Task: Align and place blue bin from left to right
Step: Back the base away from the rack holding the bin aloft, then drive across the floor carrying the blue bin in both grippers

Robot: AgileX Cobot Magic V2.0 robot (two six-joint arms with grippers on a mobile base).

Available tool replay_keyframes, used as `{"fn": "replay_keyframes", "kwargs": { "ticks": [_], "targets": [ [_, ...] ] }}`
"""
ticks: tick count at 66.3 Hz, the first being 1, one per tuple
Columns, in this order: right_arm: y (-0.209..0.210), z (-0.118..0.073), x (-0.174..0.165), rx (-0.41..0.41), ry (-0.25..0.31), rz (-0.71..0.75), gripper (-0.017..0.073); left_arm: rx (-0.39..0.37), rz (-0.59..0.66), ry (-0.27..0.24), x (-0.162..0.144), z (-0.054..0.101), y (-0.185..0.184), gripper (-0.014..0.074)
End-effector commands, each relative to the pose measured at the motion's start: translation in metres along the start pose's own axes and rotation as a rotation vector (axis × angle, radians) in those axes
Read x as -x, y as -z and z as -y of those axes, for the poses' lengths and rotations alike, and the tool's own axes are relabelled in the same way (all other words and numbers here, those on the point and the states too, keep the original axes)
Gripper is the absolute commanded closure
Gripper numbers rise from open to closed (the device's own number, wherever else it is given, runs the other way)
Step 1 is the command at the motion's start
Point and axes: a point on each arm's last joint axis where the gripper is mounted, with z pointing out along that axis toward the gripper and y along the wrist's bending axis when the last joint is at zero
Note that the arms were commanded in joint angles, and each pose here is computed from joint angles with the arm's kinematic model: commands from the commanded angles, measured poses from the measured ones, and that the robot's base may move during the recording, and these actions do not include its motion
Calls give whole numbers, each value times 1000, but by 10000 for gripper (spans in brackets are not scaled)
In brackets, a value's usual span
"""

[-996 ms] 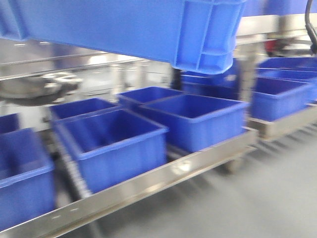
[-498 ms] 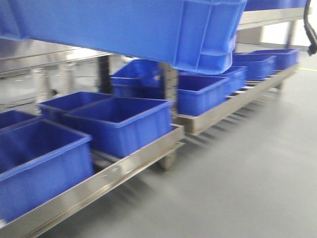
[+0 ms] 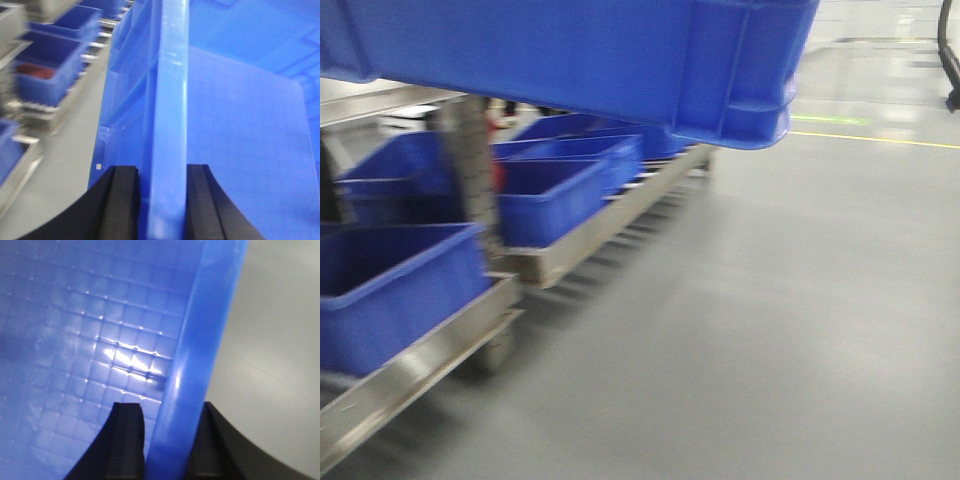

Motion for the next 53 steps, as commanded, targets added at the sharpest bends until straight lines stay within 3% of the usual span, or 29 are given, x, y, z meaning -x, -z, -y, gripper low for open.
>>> {"fn": "replay_keyframes", "kwargs": {
  "ticks": [1,53],
  "targets": [
    [13,-7,8,57,26,98,627,-85,217,59,25,13,17,705],
    [13,-7,8,57,26,98,627,-85,217,59,25,13,17,705]
  ]
}}
